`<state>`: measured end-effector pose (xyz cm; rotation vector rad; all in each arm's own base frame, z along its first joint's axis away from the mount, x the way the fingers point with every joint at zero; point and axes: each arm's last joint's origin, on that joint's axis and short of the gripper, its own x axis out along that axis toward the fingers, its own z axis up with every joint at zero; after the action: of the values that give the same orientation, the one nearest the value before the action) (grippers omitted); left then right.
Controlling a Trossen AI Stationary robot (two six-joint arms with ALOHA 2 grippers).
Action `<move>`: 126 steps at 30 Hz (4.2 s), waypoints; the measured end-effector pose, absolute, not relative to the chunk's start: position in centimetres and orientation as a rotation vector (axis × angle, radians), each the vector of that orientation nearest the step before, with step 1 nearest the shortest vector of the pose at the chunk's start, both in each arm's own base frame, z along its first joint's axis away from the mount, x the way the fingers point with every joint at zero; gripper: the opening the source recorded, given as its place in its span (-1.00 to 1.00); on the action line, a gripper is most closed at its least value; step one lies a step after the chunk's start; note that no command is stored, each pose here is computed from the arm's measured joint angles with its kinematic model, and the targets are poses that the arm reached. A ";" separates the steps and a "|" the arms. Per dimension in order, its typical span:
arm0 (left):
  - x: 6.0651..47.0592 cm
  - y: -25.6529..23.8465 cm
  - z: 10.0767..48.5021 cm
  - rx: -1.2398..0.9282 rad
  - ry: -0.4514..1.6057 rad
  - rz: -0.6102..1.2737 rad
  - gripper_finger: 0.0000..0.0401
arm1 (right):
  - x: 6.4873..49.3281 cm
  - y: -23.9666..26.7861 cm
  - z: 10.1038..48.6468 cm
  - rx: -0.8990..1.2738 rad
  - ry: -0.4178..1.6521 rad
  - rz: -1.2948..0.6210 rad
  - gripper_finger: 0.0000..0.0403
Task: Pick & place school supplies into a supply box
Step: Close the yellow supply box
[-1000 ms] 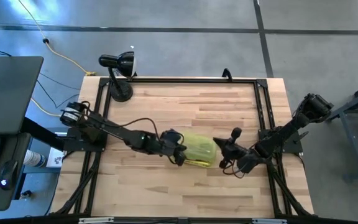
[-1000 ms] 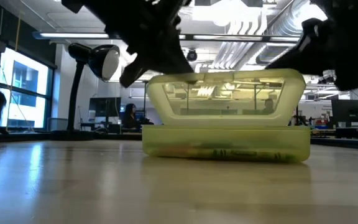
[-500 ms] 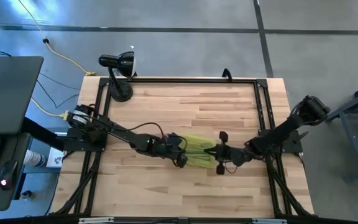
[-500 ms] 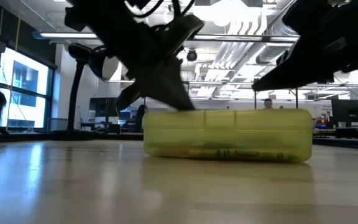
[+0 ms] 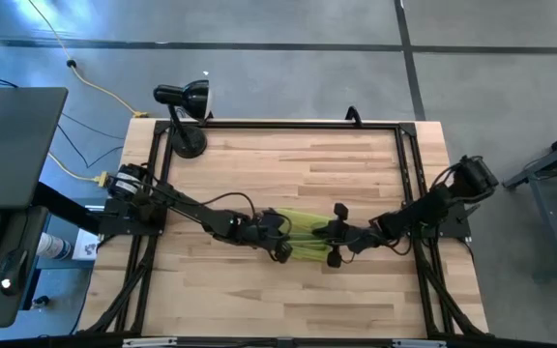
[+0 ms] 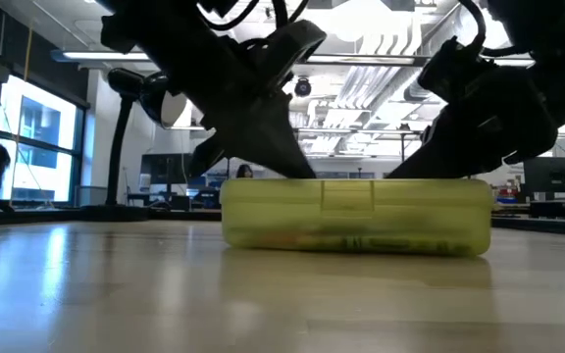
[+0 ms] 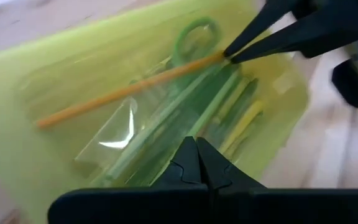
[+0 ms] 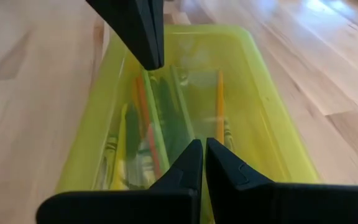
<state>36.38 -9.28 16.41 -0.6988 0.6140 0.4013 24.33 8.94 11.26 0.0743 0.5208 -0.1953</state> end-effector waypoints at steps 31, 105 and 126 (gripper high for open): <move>36.8 -19.7 16.4 -0.201 0.545 0.233 -0.95 | 24.3 8.8 11.7 -0.013 0.503 -0.197 -1.00; 42.4 -12.2 15.3 -0.006 0.973 0.451 -0.95 | 21.8 2.6 16.4 0.219 0.427 -0.679 -1.00; 44.1 -9.5 16.2 -0.005 0.885 0.427 -0.95 | 21.6 -2.2 13.9 0.520 0.714 -0.613 -1.00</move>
<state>44.14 -9.49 16.22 -0.0051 0.8851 0.4268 21.59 -2.22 13.95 0.5203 0.7139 -0.6134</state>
